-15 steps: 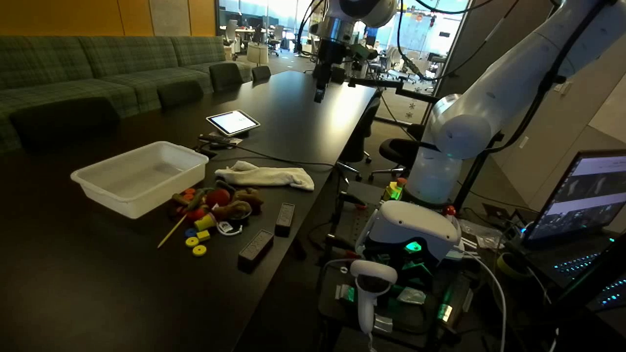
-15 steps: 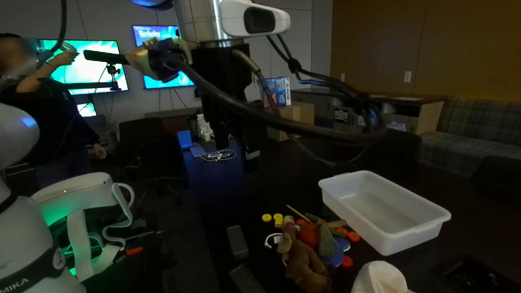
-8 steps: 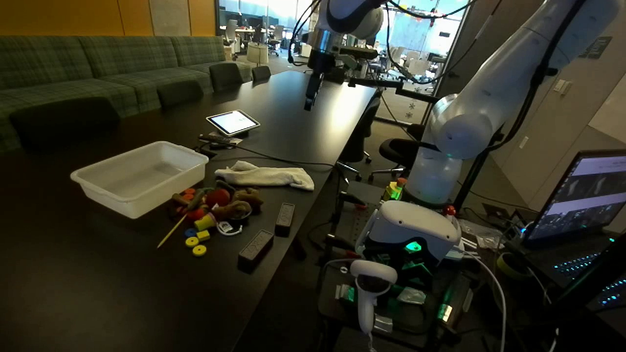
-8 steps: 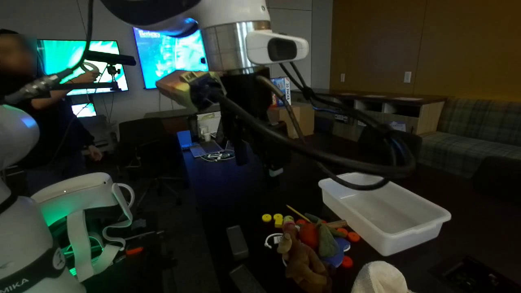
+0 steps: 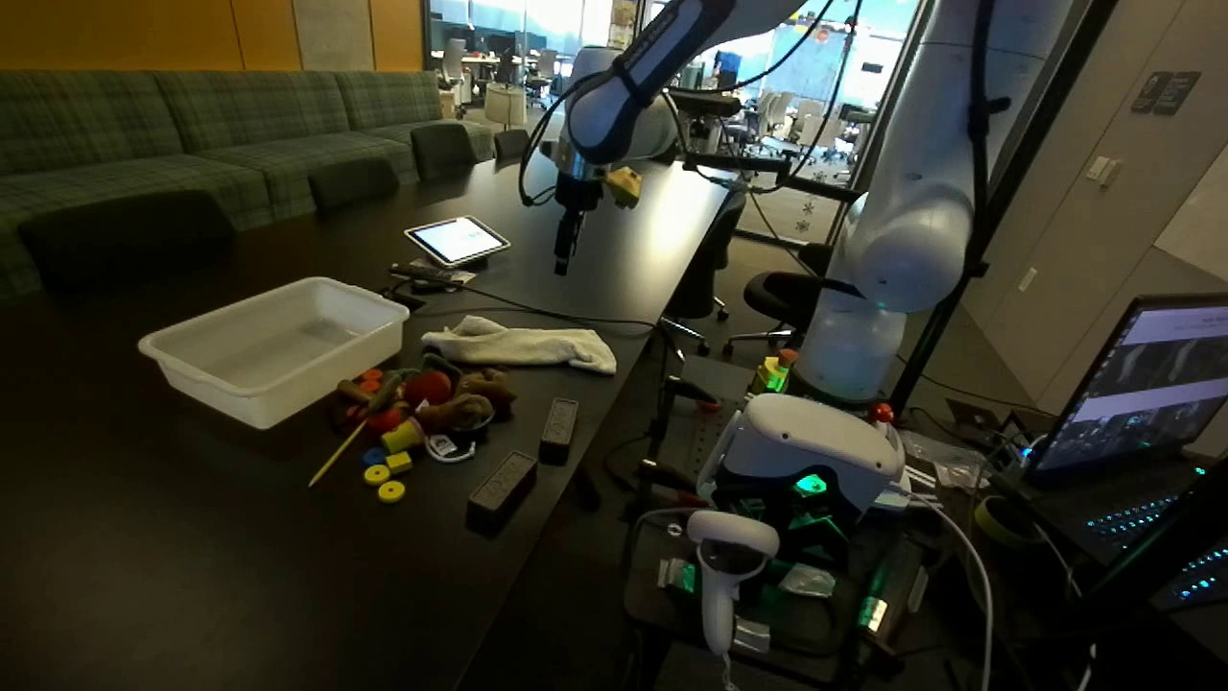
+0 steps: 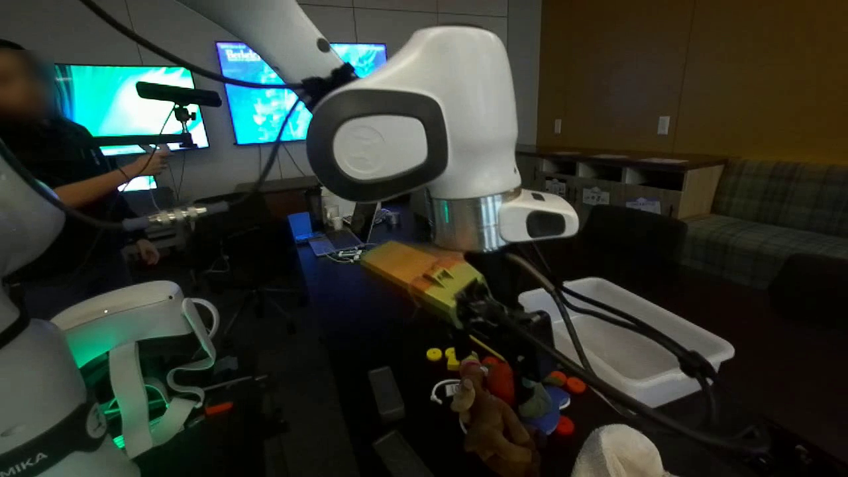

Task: Use the white towel to move the objects to the left, then put the towel in the bowl

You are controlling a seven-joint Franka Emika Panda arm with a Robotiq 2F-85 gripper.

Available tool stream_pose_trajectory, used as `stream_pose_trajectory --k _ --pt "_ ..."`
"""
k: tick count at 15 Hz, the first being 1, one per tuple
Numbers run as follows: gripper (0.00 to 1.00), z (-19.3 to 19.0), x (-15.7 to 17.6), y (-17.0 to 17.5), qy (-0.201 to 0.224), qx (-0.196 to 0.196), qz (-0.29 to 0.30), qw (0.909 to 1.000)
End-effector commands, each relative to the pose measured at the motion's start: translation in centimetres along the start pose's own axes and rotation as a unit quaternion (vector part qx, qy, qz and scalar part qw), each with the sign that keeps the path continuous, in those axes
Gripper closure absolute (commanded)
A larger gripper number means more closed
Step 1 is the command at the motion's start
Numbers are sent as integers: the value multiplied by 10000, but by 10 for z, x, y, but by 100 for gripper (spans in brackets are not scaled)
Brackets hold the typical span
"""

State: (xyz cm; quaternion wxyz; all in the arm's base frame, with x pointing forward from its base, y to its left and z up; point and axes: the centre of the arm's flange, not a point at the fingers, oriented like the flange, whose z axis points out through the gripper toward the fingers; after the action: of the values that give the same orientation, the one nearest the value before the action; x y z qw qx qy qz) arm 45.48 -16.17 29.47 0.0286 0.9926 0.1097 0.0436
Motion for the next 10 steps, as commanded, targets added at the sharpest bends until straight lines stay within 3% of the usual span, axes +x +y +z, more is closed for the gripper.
stream_pose_trajectory --k 1,5,10 --pt "0 59 42 53 -36 59 -66 10000" --pt "0 109 50 93 -107 413 198 9989" --pt "0 167 52 136 -203 706 1031 9920"
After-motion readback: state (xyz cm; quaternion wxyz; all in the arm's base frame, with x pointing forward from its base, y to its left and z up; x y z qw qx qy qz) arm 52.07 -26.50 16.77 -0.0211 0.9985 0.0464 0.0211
